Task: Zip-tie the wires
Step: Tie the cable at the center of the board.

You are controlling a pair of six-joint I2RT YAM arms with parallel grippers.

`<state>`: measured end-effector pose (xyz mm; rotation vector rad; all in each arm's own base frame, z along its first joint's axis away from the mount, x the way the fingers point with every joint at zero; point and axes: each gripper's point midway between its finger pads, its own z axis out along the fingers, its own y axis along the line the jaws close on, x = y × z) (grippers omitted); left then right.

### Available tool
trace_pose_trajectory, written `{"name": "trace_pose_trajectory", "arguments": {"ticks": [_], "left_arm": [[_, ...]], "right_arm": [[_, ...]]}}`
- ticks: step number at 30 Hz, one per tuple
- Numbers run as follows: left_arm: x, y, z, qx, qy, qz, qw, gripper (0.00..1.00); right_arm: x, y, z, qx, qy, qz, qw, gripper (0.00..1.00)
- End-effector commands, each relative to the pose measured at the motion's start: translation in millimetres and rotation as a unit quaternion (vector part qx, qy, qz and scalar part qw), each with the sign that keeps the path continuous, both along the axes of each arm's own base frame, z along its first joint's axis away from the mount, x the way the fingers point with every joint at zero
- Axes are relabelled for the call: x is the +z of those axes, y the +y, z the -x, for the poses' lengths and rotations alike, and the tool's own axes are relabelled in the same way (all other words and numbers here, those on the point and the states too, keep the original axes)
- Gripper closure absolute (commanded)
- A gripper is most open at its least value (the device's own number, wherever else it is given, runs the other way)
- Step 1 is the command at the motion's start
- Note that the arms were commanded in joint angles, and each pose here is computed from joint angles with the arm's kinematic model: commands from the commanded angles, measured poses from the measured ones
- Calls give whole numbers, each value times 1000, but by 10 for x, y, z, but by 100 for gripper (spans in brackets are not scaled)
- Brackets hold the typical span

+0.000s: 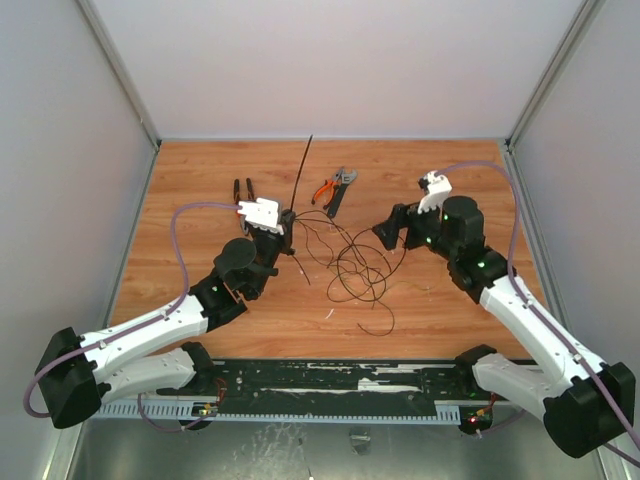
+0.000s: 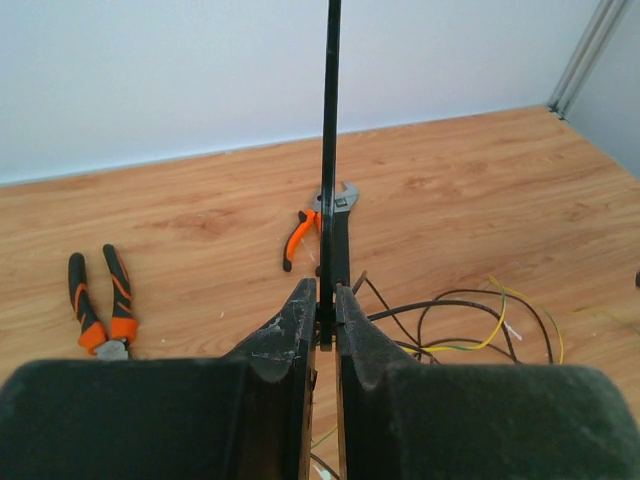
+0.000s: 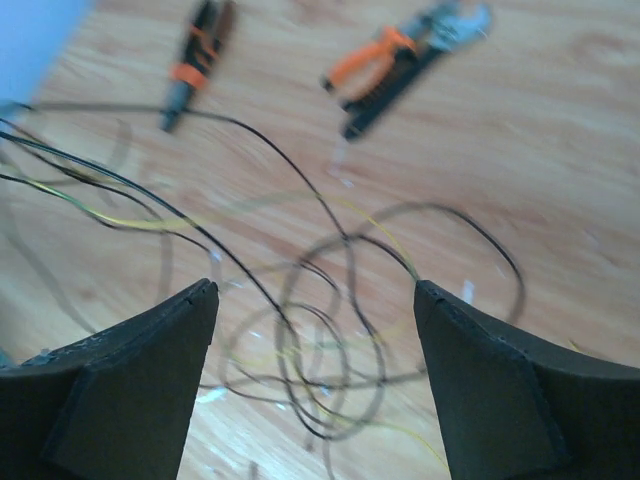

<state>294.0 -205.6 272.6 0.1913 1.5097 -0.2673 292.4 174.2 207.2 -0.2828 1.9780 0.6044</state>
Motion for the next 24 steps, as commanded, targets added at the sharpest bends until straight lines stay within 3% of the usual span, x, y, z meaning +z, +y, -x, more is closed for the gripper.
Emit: {"name": "trace_pose_trajectory", "arguments": {"ticks": [1, 9, 20, 24], "left_arm": [[79, -40, 0, -12, -9, 16, 1000, 100], [18, -158, 56, -49, -13, 26, 998, 100], [17, -282, 127, -83, -15, 30, 996, 100], [-83, -369, 119, -94, -7, 16, 995, 100]], "right_arm": [[651, 490, 22, 77, -32, -125, 989, 20], [1199, 962, 123, 124, -71, -261, 955, 19], [1262, 1520, 82, 163, -48, -288, 942, 19], [1320, 1614, 101, 173, -48, -297, 938, 24]]}}
